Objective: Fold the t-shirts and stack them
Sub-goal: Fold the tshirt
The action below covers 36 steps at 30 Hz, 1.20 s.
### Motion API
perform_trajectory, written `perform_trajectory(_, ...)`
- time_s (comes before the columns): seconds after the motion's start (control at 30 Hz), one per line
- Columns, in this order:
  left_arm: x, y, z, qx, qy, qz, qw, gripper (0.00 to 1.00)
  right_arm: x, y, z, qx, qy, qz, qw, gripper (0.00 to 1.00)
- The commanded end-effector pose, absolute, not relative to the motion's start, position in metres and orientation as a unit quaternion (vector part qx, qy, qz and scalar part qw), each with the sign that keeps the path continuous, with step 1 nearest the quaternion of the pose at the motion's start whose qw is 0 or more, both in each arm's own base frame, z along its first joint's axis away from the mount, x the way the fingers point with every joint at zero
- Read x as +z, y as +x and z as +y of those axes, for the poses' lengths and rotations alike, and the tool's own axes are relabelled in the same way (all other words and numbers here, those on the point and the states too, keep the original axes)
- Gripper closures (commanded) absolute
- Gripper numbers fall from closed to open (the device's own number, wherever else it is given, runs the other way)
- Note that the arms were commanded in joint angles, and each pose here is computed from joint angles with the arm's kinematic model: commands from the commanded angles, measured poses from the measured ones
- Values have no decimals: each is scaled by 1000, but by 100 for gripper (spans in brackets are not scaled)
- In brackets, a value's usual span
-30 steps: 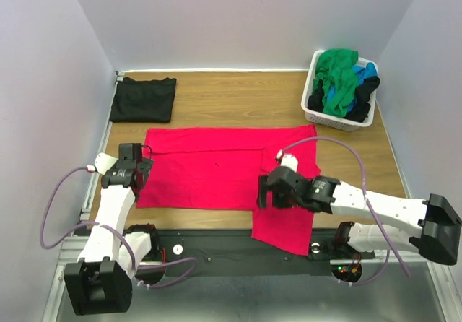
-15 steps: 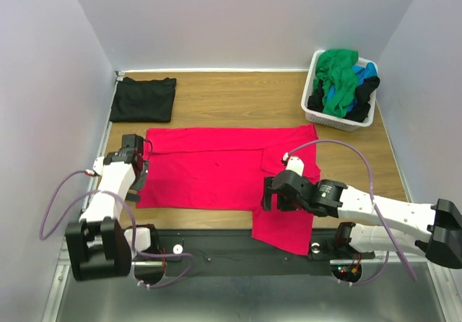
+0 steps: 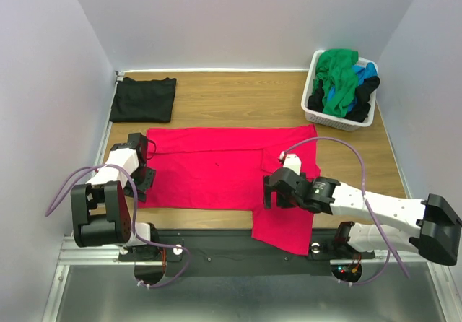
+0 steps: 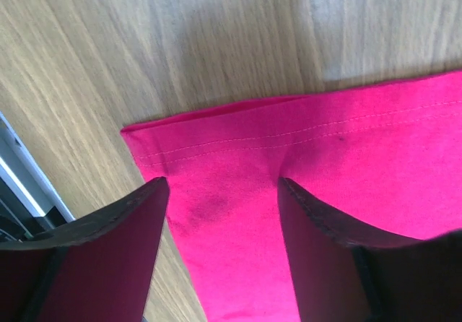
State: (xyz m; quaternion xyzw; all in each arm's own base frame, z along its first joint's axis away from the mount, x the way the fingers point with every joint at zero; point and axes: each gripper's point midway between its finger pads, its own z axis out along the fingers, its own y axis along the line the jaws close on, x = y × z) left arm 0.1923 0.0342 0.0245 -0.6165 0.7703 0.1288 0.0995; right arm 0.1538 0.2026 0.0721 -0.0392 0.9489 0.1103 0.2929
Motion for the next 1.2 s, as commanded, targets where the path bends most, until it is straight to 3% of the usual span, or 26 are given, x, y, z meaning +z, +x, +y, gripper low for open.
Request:
perform_trajectory(0.0,29,186,43,157,-626,757,99,38,88,172,210,132,-28,937,322,0)
perform_trajectory(0.2,31,188,47,162,-635,747,112,41,89,173,212,135,-31,939,316,0)
perform_trajectory(0.33,21,205,37,111,-634,754,128,41,89,174,213,135,-38,940,309,0)
perform_trajectory(0.4,3,204,23,81,-636,760,107,48,92,174,215,141,-39,940,309,0)
perform_trajectory(0.57,-11,193,22,94,-640,758,89,49,95,173,216,150,-38,938,310,0)
perform_trajectory(0.7,-8,192,23,87,-643,754,103,64,90,167,216,153,-52,941,296,0)
perform_trajectory(0.77,-1,192,26,91,-645,751,113,81,83,158,218,159,-71,946,275,0)
perform_trajectory(0.83,6,194,29,92,-645,748,124,85,75,146,218,166,-102,948,250,0)
perform_trajectory(1.17,21,198,32,84,-636,753,146,85,55,66,230,194,-276,926,171,6)
